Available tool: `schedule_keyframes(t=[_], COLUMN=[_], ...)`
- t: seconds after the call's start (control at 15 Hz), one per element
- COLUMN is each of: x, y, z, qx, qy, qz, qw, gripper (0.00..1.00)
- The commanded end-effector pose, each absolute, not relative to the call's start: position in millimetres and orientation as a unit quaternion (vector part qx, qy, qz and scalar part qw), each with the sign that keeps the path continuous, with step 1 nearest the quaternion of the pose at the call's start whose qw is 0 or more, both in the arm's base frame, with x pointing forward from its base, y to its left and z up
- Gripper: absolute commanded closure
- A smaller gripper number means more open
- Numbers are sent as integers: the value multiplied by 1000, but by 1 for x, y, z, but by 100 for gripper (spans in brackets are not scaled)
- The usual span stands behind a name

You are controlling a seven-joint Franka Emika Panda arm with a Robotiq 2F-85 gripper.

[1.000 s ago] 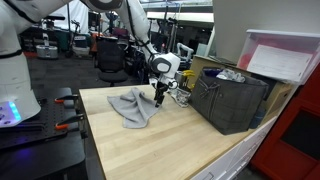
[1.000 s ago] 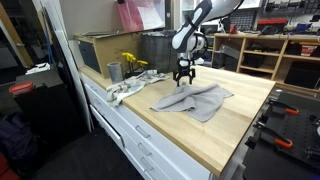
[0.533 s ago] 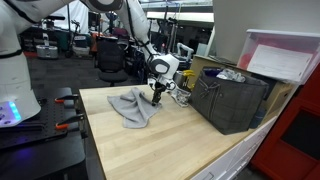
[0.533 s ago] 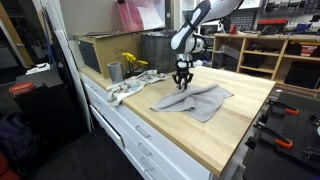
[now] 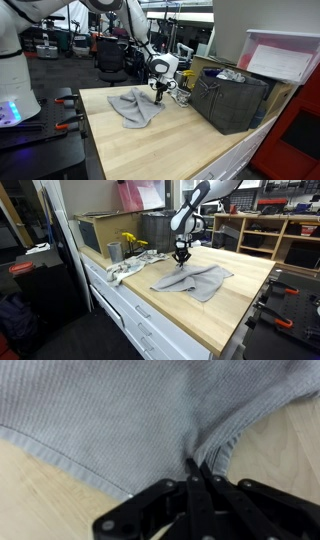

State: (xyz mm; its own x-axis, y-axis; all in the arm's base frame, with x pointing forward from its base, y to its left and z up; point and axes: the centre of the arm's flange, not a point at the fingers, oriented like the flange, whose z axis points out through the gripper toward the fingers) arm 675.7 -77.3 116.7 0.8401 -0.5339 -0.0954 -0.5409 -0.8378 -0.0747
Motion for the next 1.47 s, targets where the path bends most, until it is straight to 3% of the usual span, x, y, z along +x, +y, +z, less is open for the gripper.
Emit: schedule_keyframes(t=[0.0, 1.0, 1.07, 1.13, 1.4], x=[679, 723, 723, 722, 694], y=[-95, -199, -198, -197, -172], z=[123, 146, 149, 151, 150], qx=[-948, -845, -839, -835, -835], qy=[319, 520, 529, 534, 538], qz=[6, -72, -75, -75, -62], qw=[14, -104, -105, -104, -96], gripper=[99, 99, 72, 71, 42])
